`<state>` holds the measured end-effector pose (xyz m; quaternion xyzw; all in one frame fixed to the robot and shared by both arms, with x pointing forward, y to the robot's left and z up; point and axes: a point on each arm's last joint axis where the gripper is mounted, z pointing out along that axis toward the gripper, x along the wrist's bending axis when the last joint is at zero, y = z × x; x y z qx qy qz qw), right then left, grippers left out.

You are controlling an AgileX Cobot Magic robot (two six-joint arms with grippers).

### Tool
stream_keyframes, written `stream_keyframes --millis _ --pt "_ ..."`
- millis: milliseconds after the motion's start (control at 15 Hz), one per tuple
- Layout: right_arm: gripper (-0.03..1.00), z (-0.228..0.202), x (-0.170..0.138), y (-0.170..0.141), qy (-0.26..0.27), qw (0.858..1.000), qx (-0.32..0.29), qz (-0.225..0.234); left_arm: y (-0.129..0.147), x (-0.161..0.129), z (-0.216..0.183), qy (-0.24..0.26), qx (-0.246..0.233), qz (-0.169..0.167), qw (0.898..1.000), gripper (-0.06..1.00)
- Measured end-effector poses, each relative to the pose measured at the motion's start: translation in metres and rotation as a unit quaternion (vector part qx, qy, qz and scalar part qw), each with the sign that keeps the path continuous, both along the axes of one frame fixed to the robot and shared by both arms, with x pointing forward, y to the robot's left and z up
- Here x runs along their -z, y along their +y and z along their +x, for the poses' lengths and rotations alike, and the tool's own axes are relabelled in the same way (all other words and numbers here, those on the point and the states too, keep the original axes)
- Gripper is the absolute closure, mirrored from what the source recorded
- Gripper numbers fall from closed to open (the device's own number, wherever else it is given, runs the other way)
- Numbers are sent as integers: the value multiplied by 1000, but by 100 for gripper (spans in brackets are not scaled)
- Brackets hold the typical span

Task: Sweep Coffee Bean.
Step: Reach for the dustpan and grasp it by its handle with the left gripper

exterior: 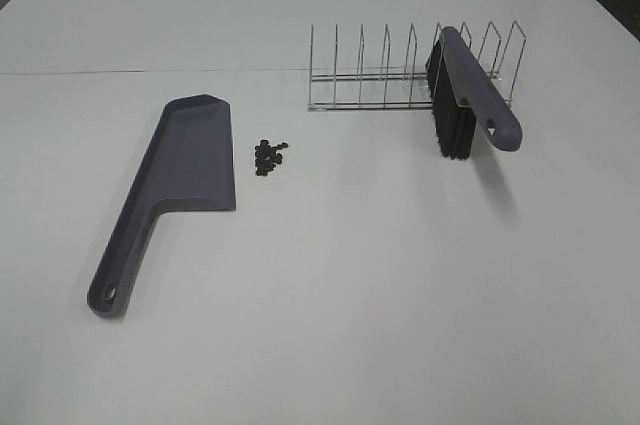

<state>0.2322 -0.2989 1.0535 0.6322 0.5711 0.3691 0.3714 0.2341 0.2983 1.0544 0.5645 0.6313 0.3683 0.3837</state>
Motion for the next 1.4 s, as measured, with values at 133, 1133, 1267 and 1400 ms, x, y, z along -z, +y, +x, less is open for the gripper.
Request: stream_keyframes --millis 133,1133,1267,1400 --pt "36 0 0 0 0 1000 0 0 0 0 0 0 0 0 1000 16" --pt "36 0 0 0 0 1000 0 0 0 0 0 0 0 0 1000 16" --pt "36 0 0 0 0 1000 0 0 0 0 0 0 0 0 1000 16" --pt "36 0 0 0 0 1000 0 0 0 0 0 0 0 0 1000 16"
